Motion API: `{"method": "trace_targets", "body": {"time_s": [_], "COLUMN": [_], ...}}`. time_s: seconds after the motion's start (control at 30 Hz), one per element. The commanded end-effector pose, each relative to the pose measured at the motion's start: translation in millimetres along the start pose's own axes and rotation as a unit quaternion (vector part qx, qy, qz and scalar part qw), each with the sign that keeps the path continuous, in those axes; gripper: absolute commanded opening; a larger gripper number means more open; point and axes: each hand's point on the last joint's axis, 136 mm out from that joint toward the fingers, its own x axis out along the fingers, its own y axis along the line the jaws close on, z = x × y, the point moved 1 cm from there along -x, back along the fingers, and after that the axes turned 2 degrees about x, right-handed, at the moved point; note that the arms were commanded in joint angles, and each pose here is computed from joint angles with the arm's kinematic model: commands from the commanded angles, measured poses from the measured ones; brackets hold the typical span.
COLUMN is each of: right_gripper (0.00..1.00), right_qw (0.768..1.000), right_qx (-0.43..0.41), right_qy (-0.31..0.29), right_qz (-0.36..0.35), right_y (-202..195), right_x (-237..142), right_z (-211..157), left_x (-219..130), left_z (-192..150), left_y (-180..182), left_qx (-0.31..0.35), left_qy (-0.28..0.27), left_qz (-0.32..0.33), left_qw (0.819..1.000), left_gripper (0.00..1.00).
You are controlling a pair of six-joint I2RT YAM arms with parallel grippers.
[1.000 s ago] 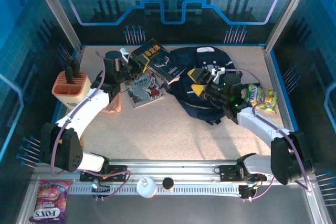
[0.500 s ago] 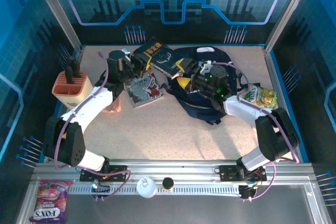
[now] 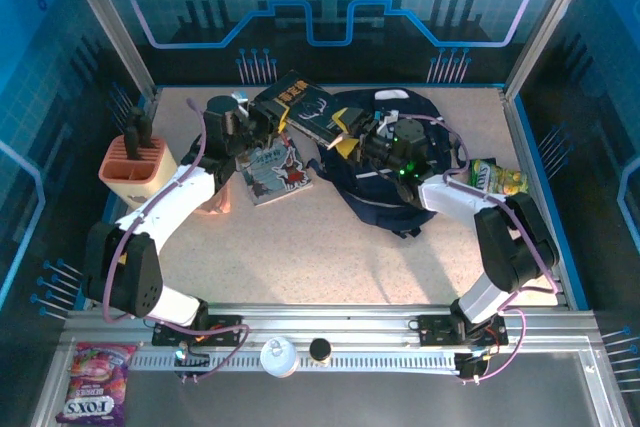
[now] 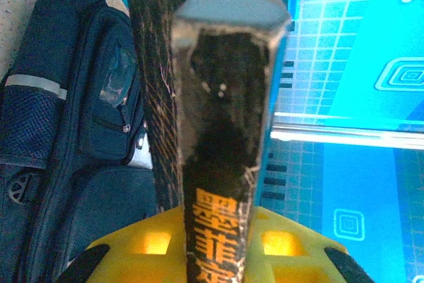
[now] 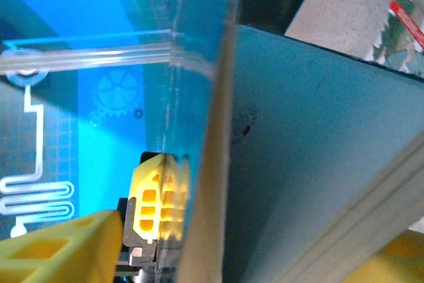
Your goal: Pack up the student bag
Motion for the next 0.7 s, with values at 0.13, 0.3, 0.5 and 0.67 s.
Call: {"method": "trace_targets", "body": {"time_s": [0.13, 0.3, 0.5, 0.67], "right_gripper": [0.59, 0.41, 0.2, 0.04], "right_qw": [0.993, 0.994, 0.995, 0.994], "right_qx": [-0.081, -0.081, -0.083, -0.102], "right_qy": [-0.014, -0.009, -0.016, -0.026], "right_qz": [0.082, 0.069, 0.051, 0.033], "right_y": [41.1, 30.9, 21.1, 19.2], "right_x": [2.2, 3.3, -1.7, -13.7], "right_z": [6.0, 5.4, 8.4, 15.7], "left_x": [3.3, 5.5, 6.0, 4.0], "left_z": [-13.9, -15.7, -15.1, -13.2], "left_y": [-16.1, -2.5, 1.8, 4.1], "left_qx": [0.04, 0.039, 0.05, 0.086], "left_qy": [0.047, 0.052, 0.051, 0.046], "left_qz": [-0.029, -0.011, -0.002, 0.014], "left_qw": [0.998, 0.998, 0.997, 0.995], "left_gripper": [0.04, 0.05, 0.09, 0.3]}}
